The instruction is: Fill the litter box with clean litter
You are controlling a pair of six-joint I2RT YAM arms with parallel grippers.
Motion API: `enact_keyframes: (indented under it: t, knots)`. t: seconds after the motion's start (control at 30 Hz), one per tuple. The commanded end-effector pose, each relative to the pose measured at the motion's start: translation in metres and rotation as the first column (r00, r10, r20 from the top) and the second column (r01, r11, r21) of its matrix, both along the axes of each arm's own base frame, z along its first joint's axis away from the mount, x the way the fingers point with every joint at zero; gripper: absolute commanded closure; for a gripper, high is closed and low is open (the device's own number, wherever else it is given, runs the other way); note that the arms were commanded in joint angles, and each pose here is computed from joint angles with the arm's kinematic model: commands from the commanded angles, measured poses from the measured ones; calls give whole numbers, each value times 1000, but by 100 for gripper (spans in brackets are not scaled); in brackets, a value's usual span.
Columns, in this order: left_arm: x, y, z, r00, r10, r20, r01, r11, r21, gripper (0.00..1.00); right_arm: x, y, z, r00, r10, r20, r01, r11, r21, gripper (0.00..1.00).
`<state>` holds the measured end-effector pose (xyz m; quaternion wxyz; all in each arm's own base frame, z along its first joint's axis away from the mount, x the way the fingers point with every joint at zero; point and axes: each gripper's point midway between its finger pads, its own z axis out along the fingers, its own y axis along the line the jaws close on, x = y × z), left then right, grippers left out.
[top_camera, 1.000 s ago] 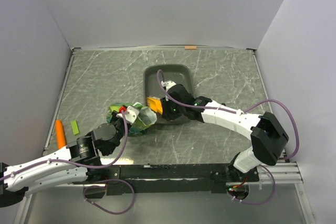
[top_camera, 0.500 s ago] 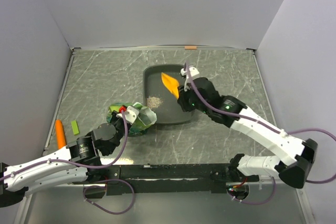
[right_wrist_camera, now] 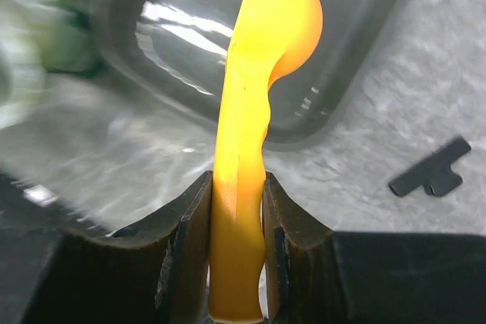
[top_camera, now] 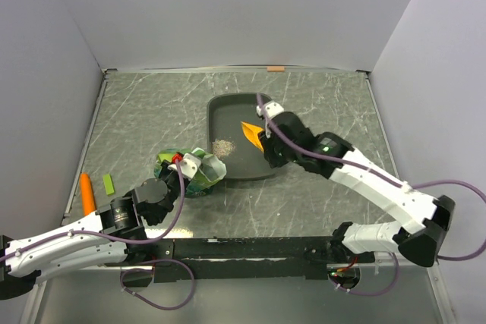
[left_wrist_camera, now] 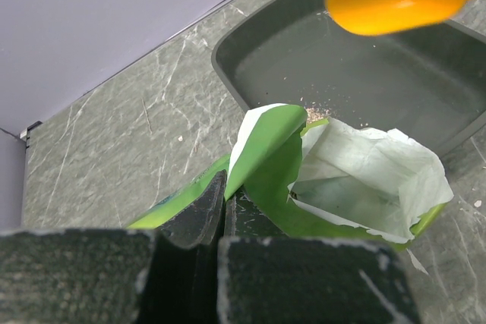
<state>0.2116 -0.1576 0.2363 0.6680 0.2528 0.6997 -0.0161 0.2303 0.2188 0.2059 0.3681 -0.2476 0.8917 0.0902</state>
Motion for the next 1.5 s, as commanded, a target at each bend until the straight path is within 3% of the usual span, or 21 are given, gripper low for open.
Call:
enact_keyframes:
  t: [0.0, 0.17, 0.33, 0.53, 1.03, 1.27, 1.47]
  knots:
    - [2, 10, 5, 998, 55, 1, -55, 998, -11, 99, -30, 14, 70, 989, 150, 8, -150, 976, 158, 100]
    - [2, 12, 6, 998, 63, 3, -63, 998, -16, 99, -67, 23, 98, 955, 290, -63, -263, 927, 267, 100]
    - [3, 20, 11, 995, 98, 12, -98, 995, -26, 99, -95, 25, 98, 908, 383, -171, -322, 898, 298, 100]
    - [2, 22, 13, 995, 103, 14, -102, 994, -36, 99, -111, 32, 99, 868, 447, -216, -362, 868, 340, 100]
    - [1, 24, 19, 995, 97, 20, -96, 994, -60, 99, -97, 71, 70, 831, 463, -310, -350, 866, 357, 100]
    - [0, 25, 22, 995, 97, 20, -95, 993, -73, 99, -77, 116, 38, 777, 463, -427, -313, 872, 376, 100]
    - [-1, 26, 23, 995, 94, 24, -91, 992, -83, 99, -56, 137, 23, 818, 379, -432, -186, 886, 425, 100]
